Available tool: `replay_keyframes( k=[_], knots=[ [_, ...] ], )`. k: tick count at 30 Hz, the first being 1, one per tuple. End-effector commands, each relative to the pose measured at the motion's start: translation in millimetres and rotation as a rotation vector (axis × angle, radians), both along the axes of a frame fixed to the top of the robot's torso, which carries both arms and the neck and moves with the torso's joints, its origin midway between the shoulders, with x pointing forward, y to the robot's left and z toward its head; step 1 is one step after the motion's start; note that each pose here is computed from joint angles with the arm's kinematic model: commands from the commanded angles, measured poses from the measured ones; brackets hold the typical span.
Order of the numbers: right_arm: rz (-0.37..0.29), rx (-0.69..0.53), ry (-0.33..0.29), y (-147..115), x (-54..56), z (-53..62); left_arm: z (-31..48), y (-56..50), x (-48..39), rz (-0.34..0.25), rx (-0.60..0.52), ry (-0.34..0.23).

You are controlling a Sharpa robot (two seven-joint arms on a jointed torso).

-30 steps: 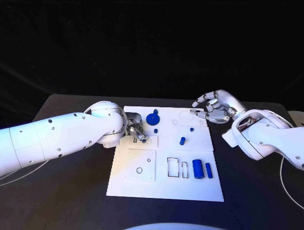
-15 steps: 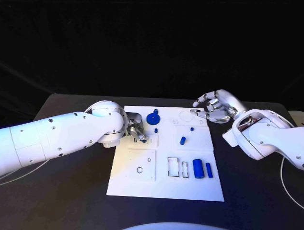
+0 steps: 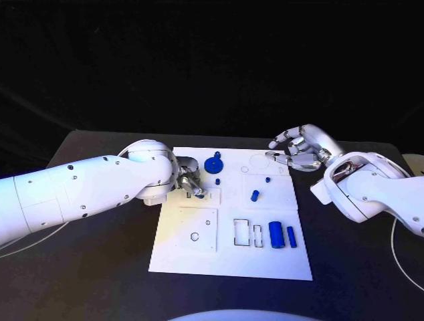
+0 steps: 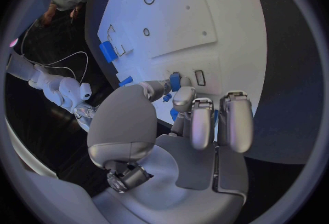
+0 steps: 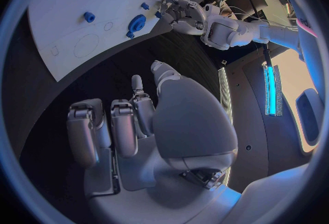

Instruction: Assemble the parts on the task board

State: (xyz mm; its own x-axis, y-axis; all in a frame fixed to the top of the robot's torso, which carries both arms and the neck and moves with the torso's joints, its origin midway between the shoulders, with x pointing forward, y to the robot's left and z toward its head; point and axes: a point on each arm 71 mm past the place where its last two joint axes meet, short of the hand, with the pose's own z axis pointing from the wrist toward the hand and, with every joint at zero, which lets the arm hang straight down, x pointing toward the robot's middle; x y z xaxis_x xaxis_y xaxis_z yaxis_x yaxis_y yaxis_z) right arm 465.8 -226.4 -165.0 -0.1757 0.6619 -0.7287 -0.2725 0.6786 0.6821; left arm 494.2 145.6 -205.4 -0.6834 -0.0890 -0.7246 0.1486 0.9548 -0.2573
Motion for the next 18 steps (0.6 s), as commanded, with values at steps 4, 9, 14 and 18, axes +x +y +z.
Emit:
replay_keyframes(
  k=[4,9,14,18],
  knots=[
    [0.013,-0.01,-0.001,0.9,-0.5,-0.5,-3.6,-1.1,-3.0,-0.023,0.021,0.042],
    [0.013,-0.01,-0.001,0.8,-0.5,-0.6,-4.0,-0.7,-3.0,-0.025,0.027,0.047],
    [0.013,-0.01,-0.001,0.9,-0.5,-0.6,-4.1,-0.4,-2.3,-0.023,0.028,0.046],
    [0.013,-0.01,-0.001,0.8,-0.5,-0.6,-4.2,-0.3,-1.9,-0.022,0.028,0.047]
  ],
)
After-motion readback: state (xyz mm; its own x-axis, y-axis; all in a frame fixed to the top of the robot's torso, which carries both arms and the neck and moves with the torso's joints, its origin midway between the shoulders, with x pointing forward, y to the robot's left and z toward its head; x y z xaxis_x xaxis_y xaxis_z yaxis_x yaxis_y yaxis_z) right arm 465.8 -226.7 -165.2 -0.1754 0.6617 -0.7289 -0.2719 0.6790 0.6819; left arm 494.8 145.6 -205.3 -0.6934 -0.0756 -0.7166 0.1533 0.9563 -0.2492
